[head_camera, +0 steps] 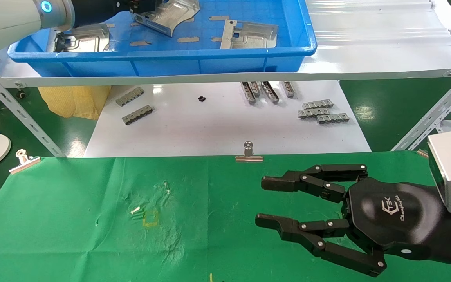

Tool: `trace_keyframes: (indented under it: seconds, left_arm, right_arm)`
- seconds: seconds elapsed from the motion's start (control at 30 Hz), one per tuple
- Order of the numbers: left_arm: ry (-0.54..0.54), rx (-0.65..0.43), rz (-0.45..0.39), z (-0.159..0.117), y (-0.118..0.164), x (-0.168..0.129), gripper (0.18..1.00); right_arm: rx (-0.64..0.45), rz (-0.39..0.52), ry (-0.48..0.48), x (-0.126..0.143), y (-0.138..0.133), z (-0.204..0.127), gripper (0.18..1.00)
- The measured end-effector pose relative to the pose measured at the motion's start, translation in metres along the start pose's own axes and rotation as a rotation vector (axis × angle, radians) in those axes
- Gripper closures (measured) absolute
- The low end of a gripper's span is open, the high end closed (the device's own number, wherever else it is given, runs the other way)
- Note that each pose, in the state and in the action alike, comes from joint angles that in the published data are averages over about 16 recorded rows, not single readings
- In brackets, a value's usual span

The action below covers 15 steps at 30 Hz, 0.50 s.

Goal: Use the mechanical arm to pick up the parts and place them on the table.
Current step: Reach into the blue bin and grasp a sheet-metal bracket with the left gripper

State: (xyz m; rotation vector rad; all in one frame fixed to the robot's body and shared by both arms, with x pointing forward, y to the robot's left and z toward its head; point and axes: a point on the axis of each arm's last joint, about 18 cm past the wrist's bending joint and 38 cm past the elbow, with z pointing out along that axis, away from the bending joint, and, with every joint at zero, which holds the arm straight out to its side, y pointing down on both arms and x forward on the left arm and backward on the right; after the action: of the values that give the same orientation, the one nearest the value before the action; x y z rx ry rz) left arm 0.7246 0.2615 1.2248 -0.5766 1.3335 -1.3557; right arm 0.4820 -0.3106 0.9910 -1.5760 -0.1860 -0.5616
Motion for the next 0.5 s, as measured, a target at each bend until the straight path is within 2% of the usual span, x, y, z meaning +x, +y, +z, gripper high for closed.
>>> trace_keyframes:
  seconds: [0.5]
  left_arm:
    - [-0.007,-0.017,0.007,0.0025,0.0077,0.0018,0.742]
  right_arm:
    - [0.0,0.0,0.0,0.0,0.0,0.0,0.426]
